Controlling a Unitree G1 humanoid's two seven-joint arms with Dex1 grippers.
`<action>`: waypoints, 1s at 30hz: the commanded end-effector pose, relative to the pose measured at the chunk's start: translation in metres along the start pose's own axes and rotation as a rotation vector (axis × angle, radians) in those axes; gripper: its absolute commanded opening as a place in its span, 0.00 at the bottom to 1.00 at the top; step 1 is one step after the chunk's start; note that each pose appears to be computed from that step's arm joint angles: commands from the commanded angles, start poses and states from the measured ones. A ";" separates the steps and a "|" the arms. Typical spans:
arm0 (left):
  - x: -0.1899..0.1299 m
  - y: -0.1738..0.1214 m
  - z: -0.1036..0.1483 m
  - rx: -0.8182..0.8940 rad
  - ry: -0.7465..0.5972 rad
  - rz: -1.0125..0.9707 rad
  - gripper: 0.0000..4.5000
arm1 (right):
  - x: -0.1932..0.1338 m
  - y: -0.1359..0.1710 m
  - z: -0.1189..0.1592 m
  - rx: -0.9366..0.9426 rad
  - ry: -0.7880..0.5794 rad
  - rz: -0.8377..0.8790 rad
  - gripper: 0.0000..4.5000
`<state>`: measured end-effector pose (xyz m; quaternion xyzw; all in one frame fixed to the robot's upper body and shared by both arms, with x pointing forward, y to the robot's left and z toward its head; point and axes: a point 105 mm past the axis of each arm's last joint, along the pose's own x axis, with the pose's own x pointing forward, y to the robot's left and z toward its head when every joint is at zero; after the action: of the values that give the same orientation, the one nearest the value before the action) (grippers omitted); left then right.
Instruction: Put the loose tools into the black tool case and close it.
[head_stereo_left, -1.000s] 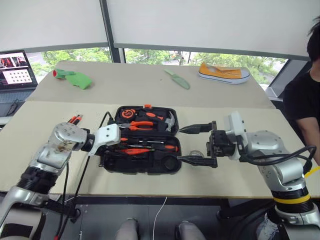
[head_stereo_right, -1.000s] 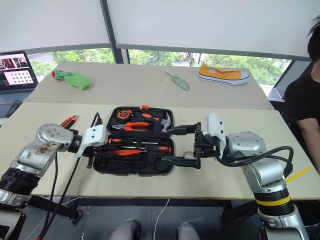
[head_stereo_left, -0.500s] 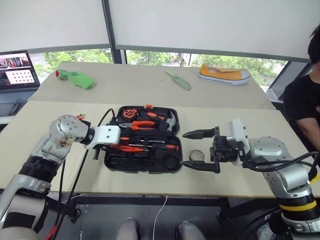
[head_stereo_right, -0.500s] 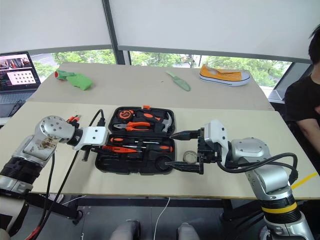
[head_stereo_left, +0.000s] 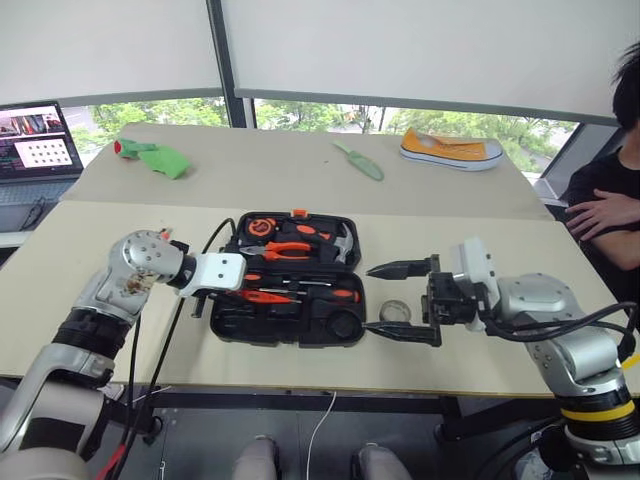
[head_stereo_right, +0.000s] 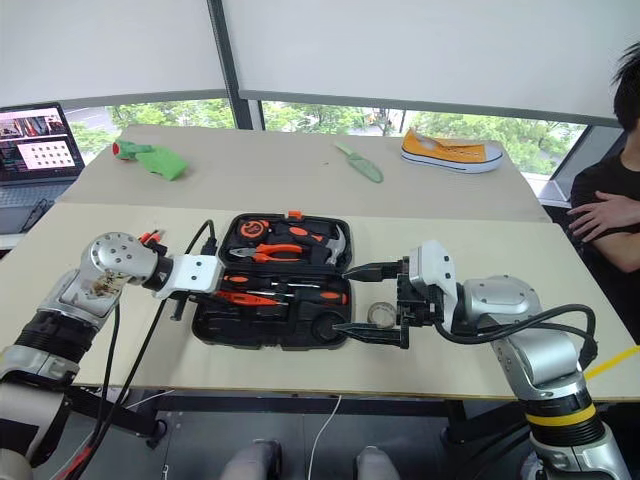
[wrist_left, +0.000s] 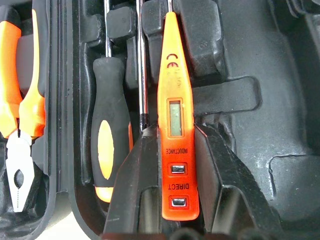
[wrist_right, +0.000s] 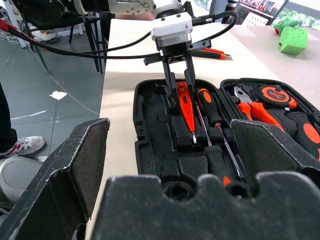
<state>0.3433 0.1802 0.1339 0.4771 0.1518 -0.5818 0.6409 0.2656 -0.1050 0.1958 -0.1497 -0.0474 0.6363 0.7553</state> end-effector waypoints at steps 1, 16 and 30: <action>0.007 -0.017 -0.014 -0.070 0.048 -0.098 0.22 | -0.001 -0.002 0.006 -0.030 0.003 0.000 1.00; -0.025 0.006 0.006 -0.174 -0.388 0.144 0.61 | -0.002 -0.005 0.006 -0.007 -0.006 -0.009 1.00; -0.003 0.004 0.012 -0.121 -0.325 0.150 0.61 | -0.002 -0.002 -0.001 0.028 0.004 -0.023 1.00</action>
<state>0.3382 0.1753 0.1394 0.3178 0.0605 -0.6046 0.7279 0.2695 -0.1074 0.1886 -0.1354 -0.0261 0.6297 0.7645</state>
